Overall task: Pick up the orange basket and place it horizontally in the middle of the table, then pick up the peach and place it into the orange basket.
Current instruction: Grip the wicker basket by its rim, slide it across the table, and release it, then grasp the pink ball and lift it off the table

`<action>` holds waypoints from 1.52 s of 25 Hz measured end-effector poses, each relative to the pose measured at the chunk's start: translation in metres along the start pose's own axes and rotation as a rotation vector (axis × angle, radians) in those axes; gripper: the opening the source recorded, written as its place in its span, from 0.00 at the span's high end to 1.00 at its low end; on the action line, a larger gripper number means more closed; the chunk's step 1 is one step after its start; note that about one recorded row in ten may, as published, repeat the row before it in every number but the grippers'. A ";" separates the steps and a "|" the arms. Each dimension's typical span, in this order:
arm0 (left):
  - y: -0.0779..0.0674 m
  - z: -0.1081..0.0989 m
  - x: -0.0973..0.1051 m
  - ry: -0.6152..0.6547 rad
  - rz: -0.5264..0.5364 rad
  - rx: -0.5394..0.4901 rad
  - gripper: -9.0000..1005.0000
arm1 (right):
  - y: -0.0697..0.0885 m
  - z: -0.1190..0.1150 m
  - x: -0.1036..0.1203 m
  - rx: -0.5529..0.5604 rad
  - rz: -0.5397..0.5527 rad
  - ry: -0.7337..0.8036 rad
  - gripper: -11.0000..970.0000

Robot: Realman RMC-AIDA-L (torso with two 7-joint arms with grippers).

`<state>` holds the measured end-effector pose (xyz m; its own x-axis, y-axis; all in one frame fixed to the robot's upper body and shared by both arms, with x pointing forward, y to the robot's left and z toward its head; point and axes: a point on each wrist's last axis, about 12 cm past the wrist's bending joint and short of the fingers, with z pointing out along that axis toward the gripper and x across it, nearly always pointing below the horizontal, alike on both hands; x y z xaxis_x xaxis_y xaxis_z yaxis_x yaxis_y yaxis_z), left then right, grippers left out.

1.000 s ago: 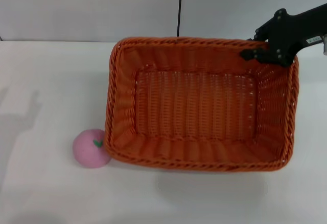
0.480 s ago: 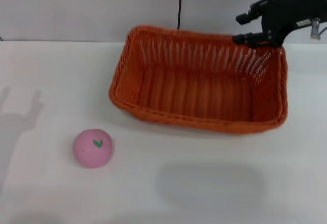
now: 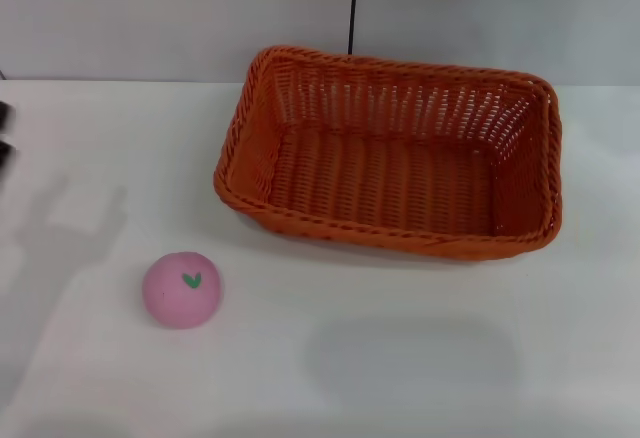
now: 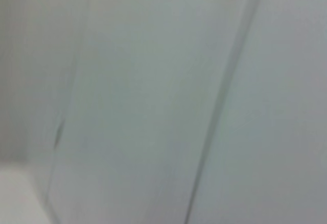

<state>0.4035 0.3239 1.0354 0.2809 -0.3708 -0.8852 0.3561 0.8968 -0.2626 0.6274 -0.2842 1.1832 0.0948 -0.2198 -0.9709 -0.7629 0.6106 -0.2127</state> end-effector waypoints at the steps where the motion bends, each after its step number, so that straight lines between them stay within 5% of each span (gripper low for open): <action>1: 0.000 0.002 0.004 0.068 -0.024 0.063 0.25 | 0.005 -0.011 0.008 0.032 0.048 -0.039 0.53; 9: 0.006 0.012 0.017 0.404 -0.057 0.330 0.27 | 0.039 -0.085 0.056 0.233 0.313 -0.268 0.53; 18: 0.017 0.002 0.021 0.610 -0.035 0.397 0.29 | 0.066 -0.149 0.095 0.447 0.438 -0.395 0.53; 38: 0.016 0.002 0.042 0.780 0.025 0.430 0.33 | 0.074 -0.157 0.099 0.466 0.467 -0.437 0.53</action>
<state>0.4230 0.3227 0.9952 -0.3373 0.0582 -0.9396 0.7060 0.6759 -0.2115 0.4794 -0.3804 1.0881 0.1471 0.3981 -0.9055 -0.4486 0.8427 0.2976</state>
